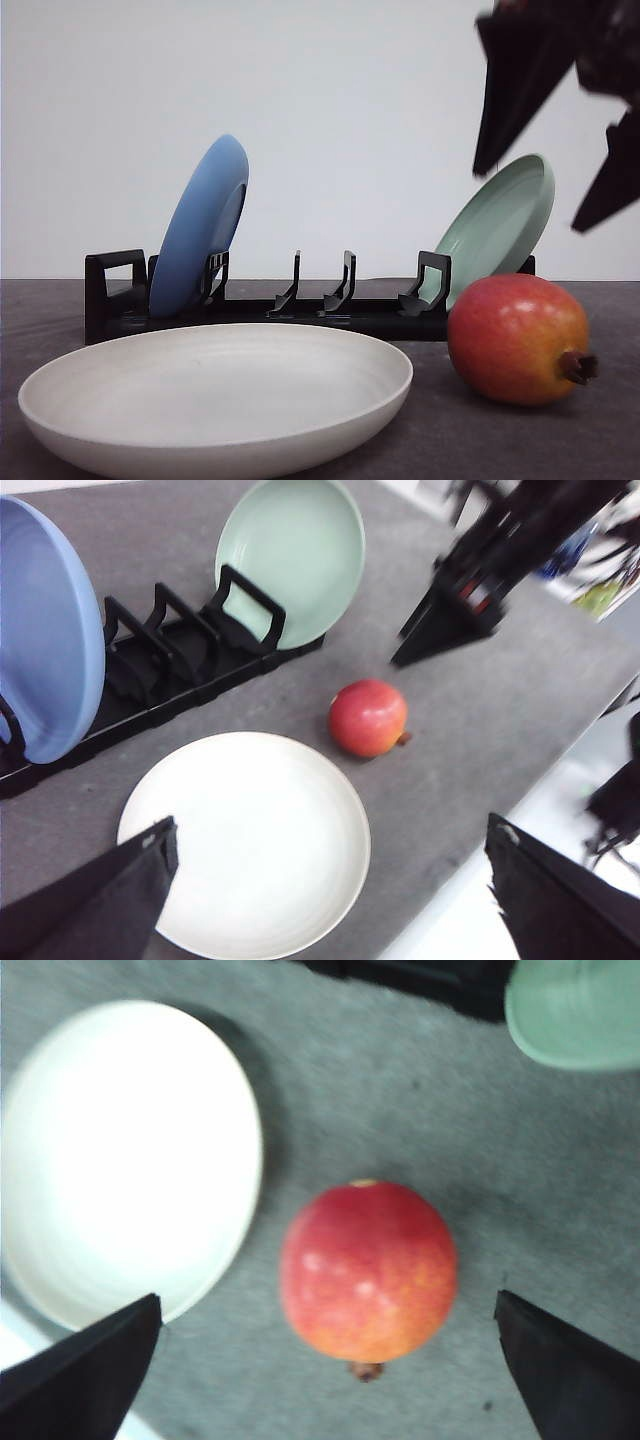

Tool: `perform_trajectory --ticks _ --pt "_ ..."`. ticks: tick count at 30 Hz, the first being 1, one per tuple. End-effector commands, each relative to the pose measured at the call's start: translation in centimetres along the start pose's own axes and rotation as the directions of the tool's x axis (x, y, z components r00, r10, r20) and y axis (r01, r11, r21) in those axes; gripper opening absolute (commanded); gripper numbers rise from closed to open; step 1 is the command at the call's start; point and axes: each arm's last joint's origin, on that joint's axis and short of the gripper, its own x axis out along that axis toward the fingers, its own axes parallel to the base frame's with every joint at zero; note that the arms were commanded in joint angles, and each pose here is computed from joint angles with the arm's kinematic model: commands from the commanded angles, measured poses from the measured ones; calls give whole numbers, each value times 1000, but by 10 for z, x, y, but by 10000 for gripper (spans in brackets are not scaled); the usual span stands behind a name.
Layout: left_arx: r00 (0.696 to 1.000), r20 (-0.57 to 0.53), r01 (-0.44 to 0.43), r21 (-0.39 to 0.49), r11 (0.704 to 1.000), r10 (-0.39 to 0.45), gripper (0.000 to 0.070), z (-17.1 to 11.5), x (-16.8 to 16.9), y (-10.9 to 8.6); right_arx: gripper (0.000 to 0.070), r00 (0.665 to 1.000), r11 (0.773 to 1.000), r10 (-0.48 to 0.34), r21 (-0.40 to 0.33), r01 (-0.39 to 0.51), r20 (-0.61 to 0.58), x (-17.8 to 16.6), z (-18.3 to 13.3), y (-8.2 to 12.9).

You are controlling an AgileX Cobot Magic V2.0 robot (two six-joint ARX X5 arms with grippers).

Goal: Place pomegranate in white plate

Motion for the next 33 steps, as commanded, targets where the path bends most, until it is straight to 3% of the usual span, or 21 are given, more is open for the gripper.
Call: perform_trajectory --ticks 1,11,24,25,28,33 --pt "1000 12 27 -28 999 -27 596 0 -5 1 700 1000 999 -9 -31 8 -18 7 6 0" --pt "998 32 47 -38 998 -46 596 -8 -25 15 700 983 999 -27 -27 23 -180 60 13 -10" --pt "997 48 55 -49 997 -52 595 -9 -29 17 699 967 999 -25 -30 18 -254 98 14 -12" --pt "998 47 54 -49 997 -52 593 -9 -29 17 673 966 999 -25 -26 19 -258 98 13 -12" --pt "998 48 54 -49 997 -51 592 -9 -29 18 506 962 1000 -28 -13 26 -270 97 12 -12" --pt "997 55 57 -52 997 -55 592 -9 -29 17 479 969 999 -24 28 32 -245 92 22 -6"
